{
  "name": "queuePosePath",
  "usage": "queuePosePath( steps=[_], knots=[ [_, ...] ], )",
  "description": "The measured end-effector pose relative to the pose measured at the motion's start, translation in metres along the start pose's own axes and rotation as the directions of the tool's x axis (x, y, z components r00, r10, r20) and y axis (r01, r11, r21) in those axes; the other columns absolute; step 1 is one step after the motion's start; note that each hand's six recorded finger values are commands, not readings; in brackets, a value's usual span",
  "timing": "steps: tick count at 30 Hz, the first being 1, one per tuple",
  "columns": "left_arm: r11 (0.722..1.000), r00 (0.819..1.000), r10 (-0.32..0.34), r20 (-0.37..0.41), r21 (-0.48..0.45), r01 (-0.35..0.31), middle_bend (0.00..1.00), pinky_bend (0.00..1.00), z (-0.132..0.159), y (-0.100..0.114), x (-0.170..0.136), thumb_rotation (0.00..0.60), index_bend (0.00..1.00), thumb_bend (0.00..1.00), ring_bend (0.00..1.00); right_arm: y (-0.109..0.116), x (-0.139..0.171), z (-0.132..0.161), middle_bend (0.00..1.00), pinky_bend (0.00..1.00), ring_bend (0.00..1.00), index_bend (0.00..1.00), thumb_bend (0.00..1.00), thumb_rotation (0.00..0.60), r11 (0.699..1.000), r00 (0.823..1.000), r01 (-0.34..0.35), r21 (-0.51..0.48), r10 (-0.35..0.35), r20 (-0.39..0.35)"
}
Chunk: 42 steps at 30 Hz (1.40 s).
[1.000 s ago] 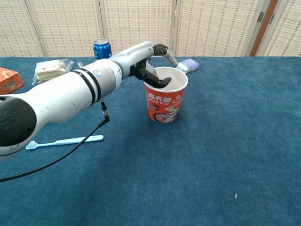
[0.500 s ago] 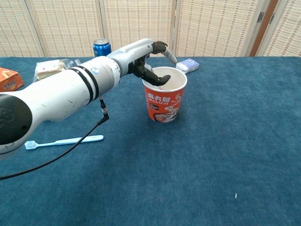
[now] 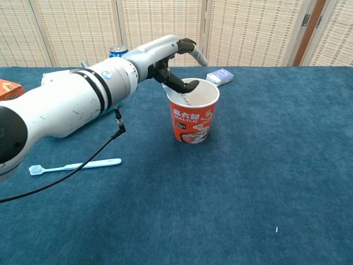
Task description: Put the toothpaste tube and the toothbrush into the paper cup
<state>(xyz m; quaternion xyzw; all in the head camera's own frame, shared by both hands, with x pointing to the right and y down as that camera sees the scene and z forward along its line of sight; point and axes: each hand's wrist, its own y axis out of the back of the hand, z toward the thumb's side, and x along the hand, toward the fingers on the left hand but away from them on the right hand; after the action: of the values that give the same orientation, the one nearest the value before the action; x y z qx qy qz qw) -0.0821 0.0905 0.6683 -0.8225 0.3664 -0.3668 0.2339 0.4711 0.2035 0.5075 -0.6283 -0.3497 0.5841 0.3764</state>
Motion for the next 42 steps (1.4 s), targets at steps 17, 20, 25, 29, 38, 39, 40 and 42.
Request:
queuePosePath(
  steps=[17,20,25,29,38,39,40,42],
  knots=[
    [0.97,0.998,0.02,-0.057,0.242,-0.006,0.0,0.0,-0.016,0.065,-0.055,0.6,0.0,0.4,0.0,-0.008,-0.004,0.003,0.0,0.05,0.0,0.07,0.0,0.6,1.0,1.0,-0.021,0.016,0.021,0.0],
    [0.958,0.996,0.024,-0.081,0.287,0.0,0.0,0.0,-0.025,0.075,-0.067,0.6,0.0,0.4,0.0,-0.009,-0.005,0.004,0.0,0.05,0.0,0.07,0.0,0.6,1.0,1.0,-0.024,0.019,0.024,0.001],
    [0.937,0.991,0.023,-0.13,0.349,0.024,0.0,0.0,-0.045,0.088,-0.088,0.6,0.0,0.4,0.0,-0.008,-0.005,0.005,0.0,0.05,0.0,0.07,0.0,0.6,1.0,1.0,-0.017,0.021,0.017,-0.002],
    [0.919,0.984,0.012,-0.175,0.391,0.058,0.0,0.0,-0.066,0.095,-0.109,0.6,0.0,0.39,0.0,-0.006,-0.004,0.006,0.0,0.05,0.0,0.07,0.0,0.6,1.0,1.0,-0.009,0.022,0.009,-0.002],
    [0.889,0.973,0.002,-0.229,0.446,0.103,0.0,0.0,-0.098,0.101,-0.145,0.6,0.0,0.37,0.0,-0.009,-0.007,0.006,0.0,0.05,0.0,0.07,0.0,0.6,1.0,1.0,-0.018,0.025,0.018,-0.001],
    [0.886,0.973,0.002,-0.232,0.452,0.106,0.0,0.0,-0.101,0.101,-0.148,0.6,0.0,0.36,0.0,-0.009,-0.007,0.006,0.0,0.05,0.0,0.07,0.0,0.6,1.0,1.0,-0.017,0.024,0.017,0.0],
    [0.881,0.972,0.002,-0.236,0.46,0.11,0.0,0.0,-0.104,0.101,-0.15,0.6,0.0,0.35,0.0,-0.009,-0.007,0.006,0.0,0.05,0.0,0.07,0.0,0.6,1.0,1.0,-0.017,0.024,0.017,0.0],
    [0.871,0.969,0.0,-0.249,0.475,0.122,0.0,0.0,-0.112,0.099,-0.156,0.6,0.0,0.34,0.0,-0.009,-0.007,0.006,0.0,0.05,0.0,0.07,0.0,0.6,1.0,1.0,-0.016,0.023,0.016,0.002]
  ],
)
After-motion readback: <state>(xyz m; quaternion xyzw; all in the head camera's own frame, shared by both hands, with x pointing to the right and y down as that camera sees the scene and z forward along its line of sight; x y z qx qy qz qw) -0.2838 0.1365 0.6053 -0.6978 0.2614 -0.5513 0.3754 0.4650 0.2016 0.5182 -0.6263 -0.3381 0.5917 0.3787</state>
